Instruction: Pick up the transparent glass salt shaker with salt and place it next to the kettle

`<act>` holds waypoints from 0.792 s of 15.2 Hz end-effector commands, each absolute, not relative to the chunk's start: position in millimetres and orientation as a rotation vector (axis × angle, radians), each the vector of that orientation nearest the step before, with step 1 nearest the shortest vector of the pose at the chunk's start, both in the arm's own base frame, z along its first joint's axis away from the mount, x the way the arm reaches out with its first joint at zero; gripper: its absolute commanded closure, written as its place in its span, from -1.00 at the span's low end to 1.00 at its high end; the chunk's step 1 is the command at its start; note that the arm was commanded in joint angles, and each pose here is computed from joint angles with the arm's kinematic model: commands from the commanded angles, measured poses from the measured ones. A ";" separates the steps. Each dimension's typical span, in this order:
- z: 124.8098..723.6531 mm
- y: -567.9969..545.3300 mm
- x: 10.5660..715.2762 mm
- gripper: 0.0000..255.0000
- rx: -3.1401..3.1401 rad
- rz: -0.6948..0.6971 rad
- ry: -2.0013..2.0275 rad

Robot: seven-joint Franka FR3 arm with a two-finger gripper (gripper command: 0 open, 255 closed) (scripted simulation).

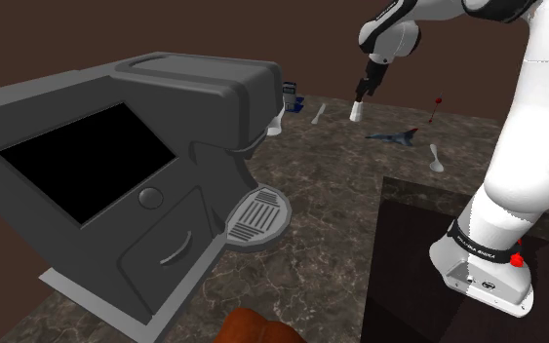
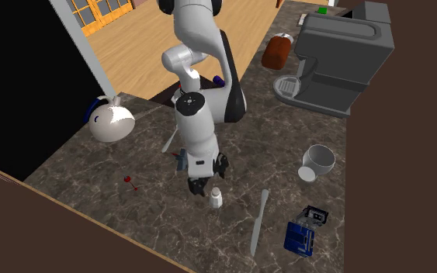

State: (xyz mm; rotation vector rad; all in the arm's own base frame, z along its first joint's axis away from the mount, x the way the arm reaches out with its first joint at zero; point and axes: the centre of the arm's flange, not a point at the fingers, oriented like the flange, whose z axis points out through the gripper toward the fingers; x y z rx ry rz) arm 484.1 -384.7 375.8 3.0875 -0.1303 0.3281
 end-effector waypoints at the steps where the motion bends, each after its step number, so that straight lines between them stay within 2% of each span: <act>1: 364.3 -390.2 487.9 -1.00 3.087 0.331 -0.130; 7: 335.5 -391.5 494.1 -1.00 3.087 0.331 -0.130; 12: 335.5 -391.5 494.1 -1.00 3.087 0.331 -0.130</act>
